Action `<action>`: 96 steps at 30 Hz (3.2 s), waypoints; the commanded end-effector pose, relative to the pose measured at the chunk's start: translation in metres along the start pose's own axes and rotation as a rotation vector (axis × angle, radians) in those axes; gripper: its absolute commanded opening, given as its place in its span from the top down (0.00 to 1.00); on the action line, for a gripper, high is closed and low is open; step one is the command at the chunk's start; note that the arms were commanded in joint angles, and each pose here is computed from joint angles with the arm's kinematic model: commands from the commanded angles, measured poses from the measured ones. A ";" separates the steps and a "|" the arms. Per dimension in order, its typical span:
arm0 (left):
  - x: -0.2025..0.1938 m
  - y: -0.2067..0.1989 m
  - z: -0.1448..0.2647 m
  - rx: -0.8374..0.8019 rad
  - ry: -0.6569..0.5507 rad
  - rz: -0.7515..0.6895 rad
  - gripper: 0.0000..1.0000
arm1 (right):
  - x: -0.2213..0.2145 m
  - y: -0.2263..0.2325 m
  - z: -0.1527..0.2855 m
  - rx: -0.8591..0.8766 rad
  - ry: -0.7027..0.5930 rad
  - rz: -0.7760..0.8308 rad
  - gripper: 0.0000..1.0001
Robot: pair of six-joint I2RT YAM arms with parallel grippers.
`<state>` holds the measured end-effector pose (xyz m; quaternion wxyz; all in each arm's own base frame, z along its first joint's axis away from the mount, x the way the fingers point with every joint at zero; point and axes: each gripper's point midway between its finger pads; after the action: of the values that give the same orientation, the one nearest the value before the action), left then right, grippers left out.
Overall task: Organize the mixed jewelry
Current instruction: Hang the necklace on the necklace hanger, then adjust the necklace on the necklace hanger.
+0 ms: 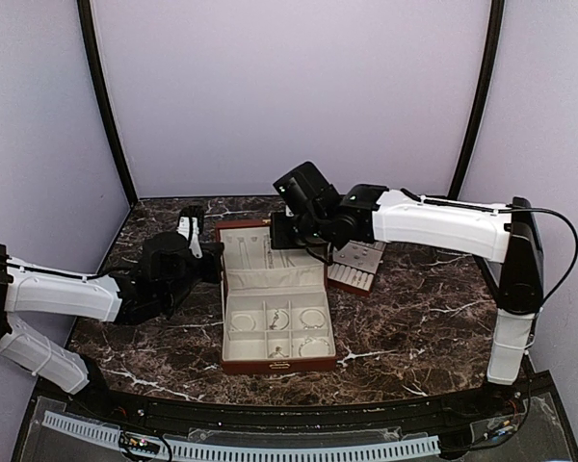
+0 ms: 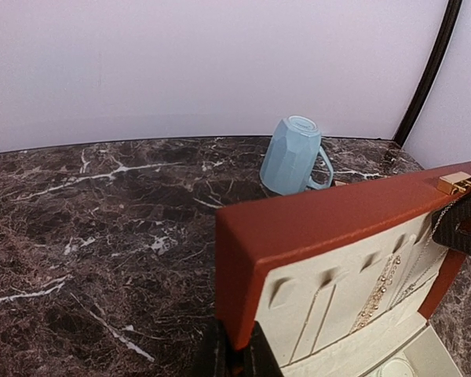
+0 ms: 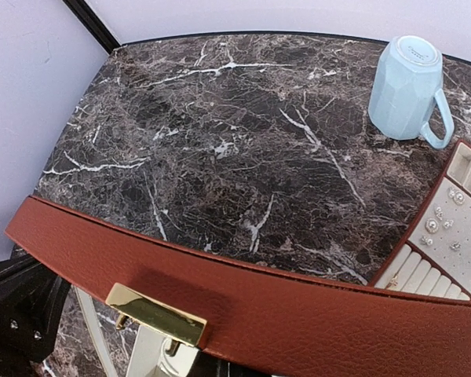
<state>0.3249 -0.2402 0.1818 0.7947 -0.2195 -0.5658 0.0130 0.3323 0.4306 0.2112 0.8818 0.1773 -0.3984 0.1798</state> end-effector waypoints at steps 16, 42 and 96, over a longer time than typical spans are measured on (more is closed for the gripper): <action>-0.005 -0.078 0.018 -0.330 0.035 -0.012 1.00 | 0.029 -0.033 -0.001 -0.111 -0.045 -0.014 1.00; -0.010 -0.082 0.017 -0.324 0.050 -0.037 1.00 | 0.025 -0.035 -0.008 -0.097 -0.071 -0.048 0.90; 0.013 -0.074 0.019 -0.264 0.050 0.013 0.56 | -0.013 -0.048 0.015 0.031 -0.091 -0.017 0.77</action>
<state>0.2922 -0.2939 0.2059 0.7823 -0.3045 -0.5390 -0.0687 0.3289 0.3703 0.2103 0.8659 0.1974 -0.4288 0.1656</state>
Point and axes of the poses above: each gripper's point midway between its finger pads, its own z axis back along the fingers, its own y axis along the line the jaws close on, x = y × z, and after that the axes turned 10 degrees about z, right-handed
